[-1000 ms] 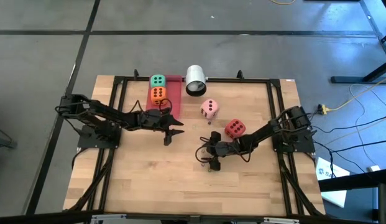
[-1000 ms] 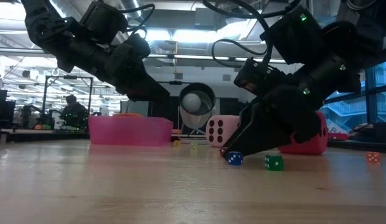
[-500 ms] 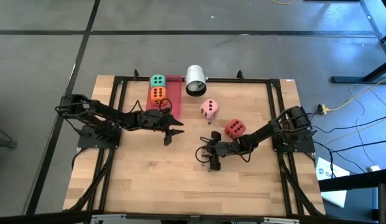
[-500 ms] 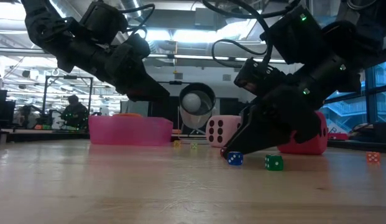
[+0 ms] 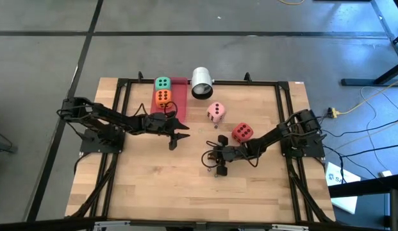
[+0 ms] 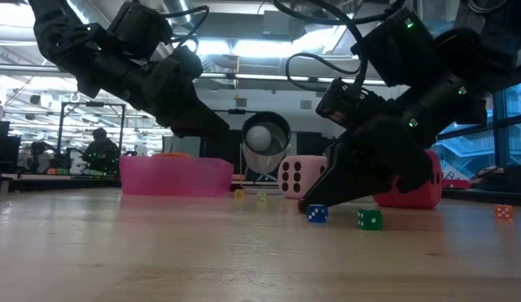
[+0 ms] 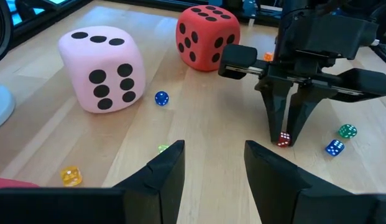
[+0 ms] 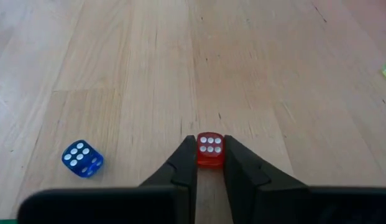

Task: Pick & Place Dice
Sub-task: Put the small red dice into the red bin

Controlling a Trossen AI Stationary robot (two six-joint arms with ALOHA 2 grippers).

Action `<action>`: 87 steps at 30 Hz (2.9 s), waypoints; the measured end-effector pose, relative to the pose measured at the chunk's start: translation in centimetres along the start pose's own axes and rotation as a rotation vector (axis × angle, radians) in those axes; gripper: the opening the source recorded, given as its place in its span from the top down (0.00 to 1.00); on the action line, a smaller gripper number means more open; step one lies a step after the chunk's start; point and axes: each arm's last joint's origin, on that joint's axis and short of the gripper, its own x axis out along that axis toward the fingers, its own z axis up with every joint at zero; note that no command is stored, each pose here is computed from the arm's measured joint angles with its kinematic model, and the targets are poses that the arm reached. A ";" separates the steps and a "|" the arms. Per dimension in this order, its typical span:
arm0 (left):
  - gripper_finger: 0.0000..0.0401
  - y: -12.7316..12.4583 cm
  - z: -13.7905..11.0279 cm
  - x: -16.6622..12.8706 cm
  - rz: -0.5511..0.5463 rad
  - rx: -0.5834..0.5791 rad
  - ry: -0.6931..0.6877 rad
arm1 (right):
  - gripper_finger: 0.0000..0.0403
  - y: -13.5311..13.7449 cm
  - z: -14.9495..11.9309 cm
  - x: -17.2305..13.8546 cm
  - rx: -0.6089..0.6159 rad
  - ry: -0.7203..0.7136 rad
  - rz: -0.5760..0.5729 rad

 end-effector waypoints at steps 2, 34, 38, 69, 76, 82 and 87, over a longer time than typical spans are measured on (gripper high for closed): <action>0.61 0.0 0.0 0.0 0.000 -0.006 0.000 | 0.88 0.0 0.1 -0.1 0.001 -0.002 0.003; 0.43 -0.7 3.4 -0.5 -0.177 -0.556 -0.342 | 0.88 -0.9 10.4 -8.6 -0.497 -0.240 -0.316; 0.45 -1.2 3.0 -0.2 -0.200 -0.597 -0.320 | 0.88 -1.2 11.2 -8.7 -0.512 -0.272 -0.314; 0.52 -2.4 5.0 3.1 -0.293 -0.544 -0.289 | 0.88 -2.2 11.6 -7.0 -0.533 -0.332 -0.288; 0.64 -2.4 5.0 3.1 -0.292 -0.545 -0.289 | 0.88 -2.2 11.6 -7.0 -0.534 -0.332 -0.286; 0.77 -2.3 5.0 3.1 -0.283 -0.547 -0.290 | 0.88 -2.2 11.6 -7.0 -0.538 -0.332 -0.286; 0.88 -2.3 5.0 3.1 -0.282 -0.538 -0.289 | 0.88 -2.2 11.6 -7.0 -0.546 -0.331 -0.286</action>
